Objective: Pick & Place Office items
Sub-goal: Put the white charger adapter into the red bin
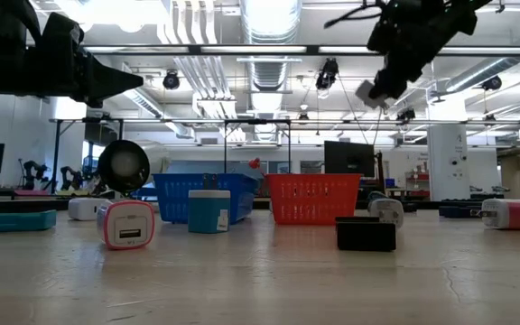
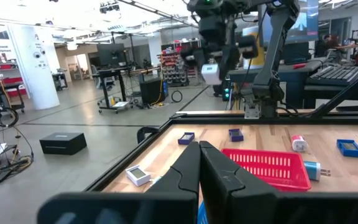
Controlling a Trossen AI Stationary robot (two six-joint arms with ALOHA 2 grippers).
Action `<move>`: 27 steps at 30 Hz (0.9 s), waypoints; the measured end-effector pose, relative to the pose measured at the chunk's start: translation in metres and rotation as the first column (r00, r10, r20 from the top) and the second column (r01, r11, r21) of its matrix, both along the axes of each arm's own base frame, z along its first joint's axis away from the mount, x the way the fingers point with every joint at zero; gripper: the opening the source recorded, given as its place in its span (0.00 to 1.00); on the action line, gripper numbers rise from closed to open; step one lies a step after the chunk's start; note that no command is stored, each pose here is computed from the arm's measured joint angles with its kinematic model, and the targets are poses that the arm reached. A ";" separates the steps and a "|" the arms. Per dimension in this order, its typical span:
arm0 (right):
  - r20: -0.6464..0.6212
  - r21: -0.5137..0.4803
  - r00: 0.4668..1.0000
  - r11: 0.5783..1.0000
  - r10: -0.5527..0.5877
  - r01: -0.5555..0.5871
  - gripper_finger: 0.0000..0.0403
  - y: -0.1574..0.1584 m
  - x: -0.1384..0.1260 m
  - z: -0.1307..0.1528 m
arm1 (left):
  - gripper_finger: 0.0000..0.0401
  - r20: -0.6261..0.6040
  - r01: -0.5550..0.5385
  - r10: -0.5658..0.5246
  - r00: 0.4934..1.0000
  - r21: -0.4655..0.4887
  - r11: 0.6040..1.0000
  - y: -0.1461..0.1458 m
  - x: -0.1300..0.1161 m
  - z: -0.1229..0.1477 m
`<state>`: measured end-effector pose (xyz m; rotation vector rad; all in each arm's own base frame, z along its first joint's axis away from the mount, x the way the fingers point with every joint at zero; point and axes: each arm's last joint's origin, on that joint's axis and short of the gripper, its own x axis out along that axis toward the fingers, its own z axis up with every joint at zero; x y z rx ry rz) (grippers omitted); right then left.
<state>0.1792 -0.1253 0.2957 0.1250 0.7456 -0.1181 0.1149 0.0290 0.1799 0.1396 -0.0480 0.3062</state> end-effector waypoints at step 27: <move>0.470 0.010 0.880 0.998 -0.066 0.070 0.40 0.043 -0.038 0.027 | 0.02 -0.015 -0.022 0.022 1.000 -0.011 1.000 0.001 0.000 -0.002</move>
